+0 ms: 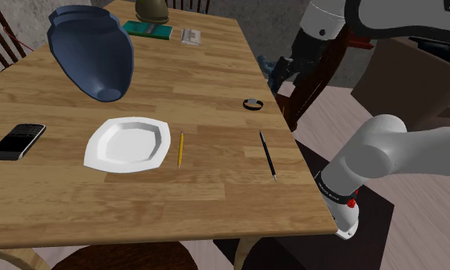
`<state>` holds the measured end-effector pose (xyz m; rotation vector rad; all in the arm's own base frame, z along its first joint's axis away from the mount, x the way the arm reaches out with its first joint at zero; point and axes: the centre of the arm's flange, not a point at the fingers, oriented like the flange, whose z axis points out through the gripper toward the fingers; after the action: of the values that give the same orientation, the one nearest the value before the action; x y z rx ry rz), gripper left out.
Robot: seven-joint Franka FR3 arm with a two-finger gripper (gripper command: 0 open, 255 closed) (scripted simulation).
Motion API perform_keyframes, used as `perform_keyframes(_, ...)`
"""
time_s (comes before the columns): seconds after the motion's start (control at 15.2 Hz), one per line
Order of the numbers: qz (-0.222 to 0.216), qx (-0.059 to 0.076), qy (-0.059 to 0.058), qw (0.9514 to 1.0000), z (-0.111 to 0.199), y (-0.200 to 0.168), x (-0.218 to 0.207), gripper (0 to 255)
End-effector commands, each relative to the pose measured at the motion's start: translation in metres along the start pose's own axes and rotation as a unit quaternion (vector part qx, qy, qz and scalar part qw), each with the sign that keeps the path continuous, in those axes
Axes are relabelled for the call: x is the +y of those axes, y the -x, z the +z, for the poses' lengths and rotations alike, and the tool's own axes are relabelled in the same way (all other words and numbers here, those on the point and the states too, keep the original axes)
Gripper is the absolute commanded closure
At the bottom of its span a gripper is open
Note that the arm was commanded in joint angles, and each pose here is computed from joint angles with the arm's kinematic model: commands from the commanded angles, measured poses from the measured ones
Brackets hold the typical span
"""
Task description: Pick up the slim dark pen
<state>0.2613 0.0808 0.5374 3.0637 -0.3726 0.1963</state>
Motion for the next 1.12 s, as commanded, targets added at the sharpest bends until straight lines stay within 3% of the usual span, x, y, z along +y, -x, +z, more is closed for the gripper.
perform_keyframes(0.0, 0.042, 0.011, 0.007, 0.9991, 0.02, 0.015, -0.014, 0)
perform_keyframes(0.2, 0.097, 0.025, 0.017, 0.9949, 0.047, 0.031, -0.045, 0)
perform_keyframes(0.46, 0.161, 0.042, 0.029, 0.9857, 0.079, 0.045, -0.082, 0)
perform_keyframes(1.06, 0.161, 0.043, 0.029, 0.9857, 0.119, 0.05, -0.083, 0)
